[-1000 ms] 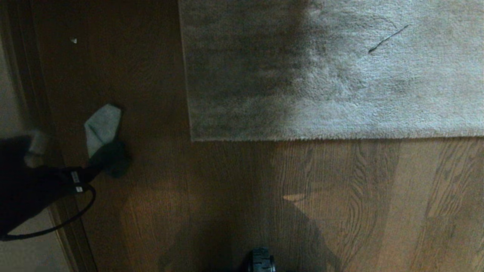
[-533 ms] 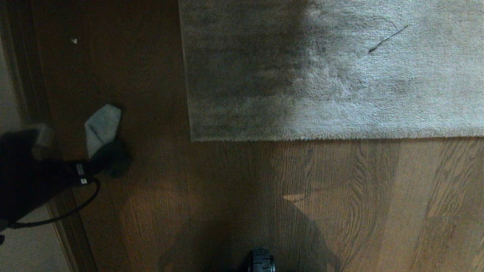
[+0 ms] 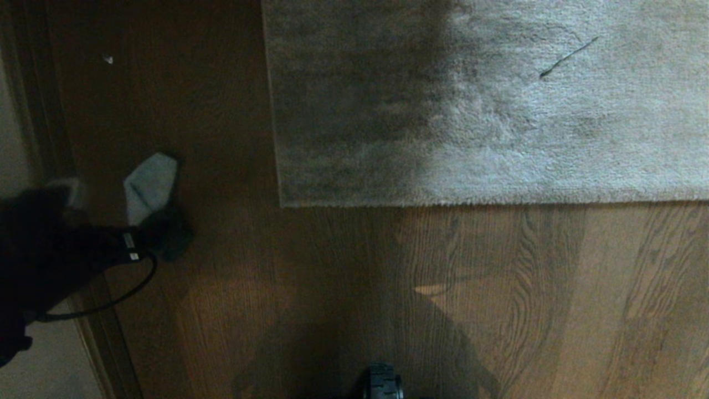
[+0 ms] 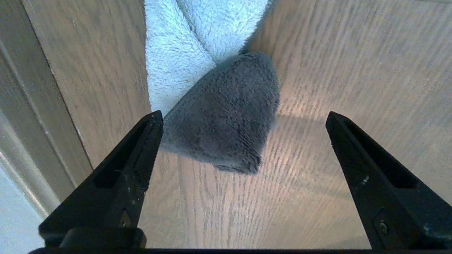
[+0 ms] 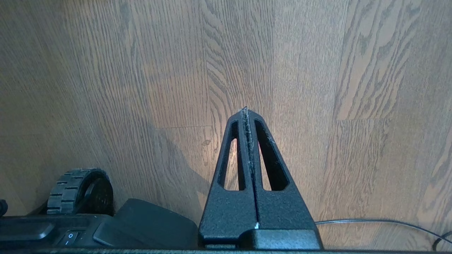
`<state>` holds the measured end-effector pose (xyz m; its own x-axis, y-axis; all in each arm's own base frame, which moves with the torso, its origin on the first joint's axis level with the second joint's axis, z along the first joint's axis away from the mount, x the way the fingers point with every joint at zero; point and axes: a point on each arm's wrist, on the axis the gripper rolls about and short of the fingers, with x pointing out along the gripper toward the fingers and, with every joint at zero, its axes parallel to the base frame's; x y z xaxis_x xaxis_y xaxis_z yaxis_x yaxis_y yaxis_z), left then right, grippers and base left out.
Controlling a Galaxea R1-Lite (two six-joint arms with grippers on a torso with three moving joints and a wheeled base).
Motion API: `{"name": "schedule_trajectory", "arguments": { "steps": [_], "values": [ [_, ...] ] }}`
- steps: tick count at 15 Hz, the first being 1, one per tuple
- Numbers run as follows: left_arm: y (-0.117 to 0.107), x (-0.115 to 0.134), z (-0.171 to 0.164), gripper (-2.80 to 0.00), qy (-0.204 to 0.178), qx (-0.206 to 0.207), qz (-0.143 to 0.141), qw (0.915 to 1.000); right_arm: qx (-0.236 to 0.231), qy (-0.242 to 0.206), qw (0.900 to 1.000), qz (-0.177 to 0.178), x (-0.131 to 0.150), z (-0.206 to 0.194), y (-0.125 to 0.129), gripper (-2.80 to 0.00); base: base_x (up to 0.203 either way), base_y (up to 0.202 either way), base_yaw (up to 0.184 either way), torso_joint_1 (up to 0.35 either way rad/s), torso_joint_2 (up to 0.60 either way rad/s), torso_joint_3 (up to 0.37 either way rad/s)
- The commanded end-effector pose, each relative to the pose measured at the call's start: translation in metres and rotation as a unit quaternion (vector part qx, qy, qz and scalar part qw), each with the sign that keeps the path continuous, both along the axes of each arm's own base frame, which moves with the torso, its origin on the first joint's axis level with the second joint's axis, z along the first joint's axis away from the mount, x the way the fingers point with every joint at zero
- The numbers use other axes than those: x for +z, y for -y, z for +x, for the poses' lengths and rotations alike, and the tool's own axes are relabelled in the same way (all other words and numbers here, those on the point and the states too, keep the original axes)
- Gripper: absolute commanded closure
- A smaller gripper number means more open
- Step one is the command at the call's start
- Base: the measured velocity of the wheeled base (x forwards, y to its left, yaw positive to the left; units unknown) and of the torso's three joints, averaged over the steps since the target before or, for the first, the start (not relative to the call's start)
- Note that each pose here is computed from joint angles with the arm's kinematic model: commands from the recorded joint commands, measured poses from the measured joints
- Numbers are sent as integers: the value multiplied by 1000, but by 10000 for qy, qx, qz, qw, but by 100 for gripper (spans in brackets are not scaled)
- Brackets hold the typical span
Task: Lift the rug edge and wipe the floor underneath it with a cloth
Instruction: Pick up the rag
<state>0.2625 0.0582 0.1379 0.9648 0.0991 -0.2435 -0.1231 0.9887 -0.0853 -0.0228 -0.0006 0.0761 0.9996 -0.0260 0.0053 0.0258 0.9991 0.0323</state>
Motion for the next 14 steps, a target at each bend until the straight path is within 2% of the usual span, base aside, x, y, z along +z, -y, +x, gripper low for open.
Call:
{"name": "schedule_trajectory", "arguments": {
  "steps": [1,14],
  "values": [
    [-2,-9,8,-280,-8,-17,-12,10000,-1,4,10000,0,0,0,0,0,0,0,0,0,0,0],
    [-10,-20,14,-280,37,85,-5,10000,-2,4,10000,0,0,0,0,0,0,0,0,0,0,0]
  ]
}}
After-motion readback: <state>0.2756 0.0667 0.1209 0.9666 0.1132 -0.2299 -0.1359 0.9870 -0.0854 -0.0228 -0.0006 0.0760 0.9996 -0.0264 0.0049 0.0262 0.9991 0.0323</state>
